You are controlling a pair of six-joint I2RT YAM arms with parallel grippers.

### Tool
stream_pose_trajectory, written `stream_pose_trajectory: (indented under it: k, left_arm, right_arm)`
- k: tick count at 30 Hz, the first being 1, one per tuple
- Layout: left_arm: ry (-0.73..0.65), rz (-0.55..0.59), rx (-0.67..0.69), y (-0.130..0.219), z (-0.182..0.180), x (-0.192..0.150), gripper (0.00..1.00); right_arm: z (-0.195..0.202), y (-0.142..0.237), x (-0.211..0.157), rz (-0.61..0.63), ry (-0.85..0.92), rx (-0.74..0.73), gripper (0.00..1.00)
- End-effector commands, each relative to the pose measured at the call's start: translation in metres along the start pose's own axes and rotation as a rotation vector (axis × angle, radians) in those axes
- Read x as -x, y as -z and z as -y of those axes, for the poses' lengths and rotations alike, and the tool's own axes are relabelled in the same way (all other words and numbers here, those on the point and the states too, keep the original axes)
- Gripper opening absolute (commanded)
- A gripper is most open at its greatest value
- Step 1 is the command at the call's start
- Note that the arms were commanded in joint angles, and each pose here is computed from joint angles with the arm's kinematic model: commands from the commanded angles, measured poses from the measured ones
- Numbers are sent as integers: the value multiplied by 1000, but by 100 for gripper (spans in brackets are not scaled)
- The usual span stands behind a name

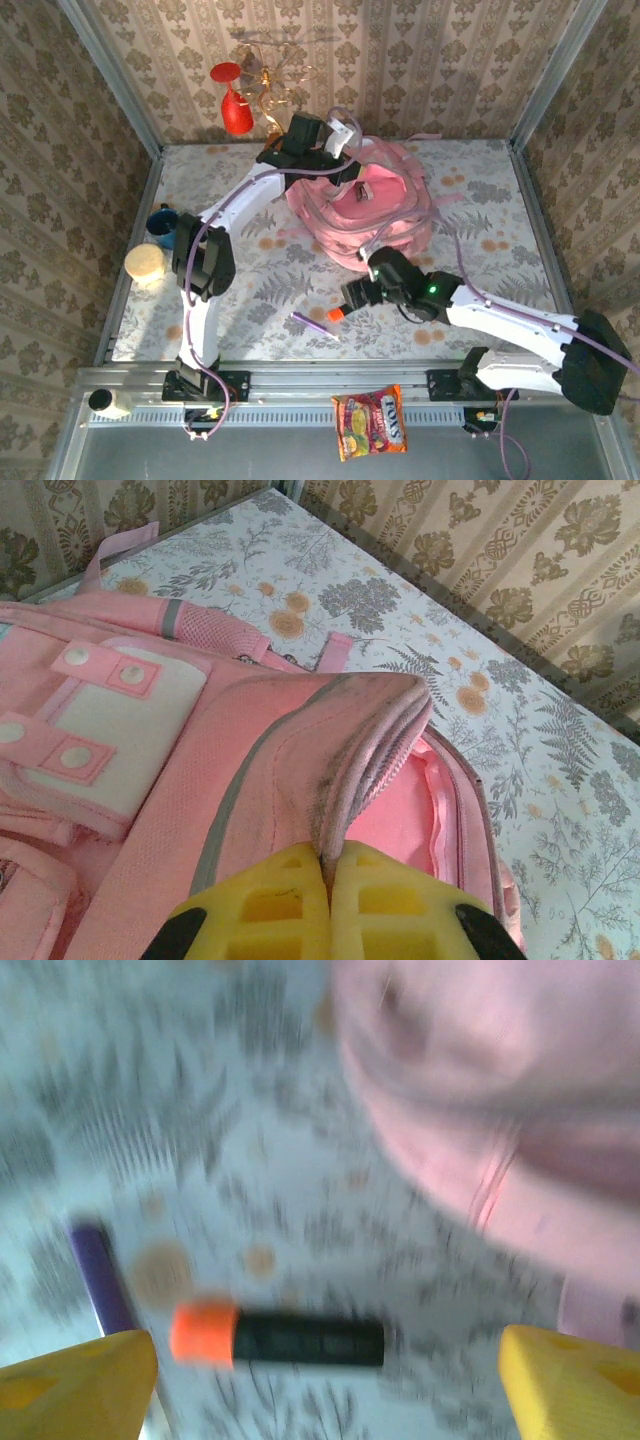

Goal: Pack the student bag

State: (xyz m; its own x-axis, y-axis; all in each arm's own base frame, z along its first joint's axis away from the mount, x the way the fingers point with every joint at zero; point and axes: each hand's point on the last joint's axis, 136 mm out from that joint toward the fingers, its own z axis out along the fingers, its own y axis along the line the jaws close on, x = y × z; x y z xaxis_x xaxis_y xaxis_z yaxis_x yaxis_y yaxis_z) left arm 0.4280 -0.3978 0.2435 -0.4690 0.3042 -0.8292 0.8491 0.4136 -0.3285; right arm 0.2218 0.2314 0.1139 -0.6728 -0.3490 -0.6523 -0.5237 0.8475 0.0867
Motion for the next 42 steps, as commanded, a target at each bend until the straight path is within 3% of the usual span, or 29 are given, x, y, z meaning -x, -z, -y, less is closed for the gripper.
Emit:
stream_pose_trajectory:
  k: [1, 13, 20, 24, 28, 31, 35, 38, 42]
  left_arm:
    - [-68, 92, 35, 19, 3, 29, 0]
    - [-116, 96, 6, 21, 19, 27, 0]
    - [-126, 90, 9, 22, 20, 26, 0]
    - [-127, 91, 10, 23, 22, 27, 0]
    - [-131, 92, 17, 25, 21, 27, 0]
    - [-131, 89, 19, 26, 21, 27, 0]
    - [-128, 87, 17, 27, 23, 27, 0]
    - [-115, 98, 18, 29, 24, 29, 0]
    - [-108, 122, 14, 33, 31, 35, 0]
  right_arm:
    - [-10, -11, -20, -69, 210, 0, 90]
    - [-8, -70, -50, -227, 308, -103, 92]
    - [-14, -92, -32, -214, 324, -89, 92]
    - [-22, -103, -36, -269, 274, 27, 79]
    - [-25, -109, -51, -341, 226, 85, 54]
    - [-20, -111, -58, -371, 206, 66, 40]
    - [-3, -99, -34, -311, 163, -9, 28]
    - [14, -71, 1, -194, 81, -33, 21]
    - [9, -4, 70, 124, -135, 197, 18]
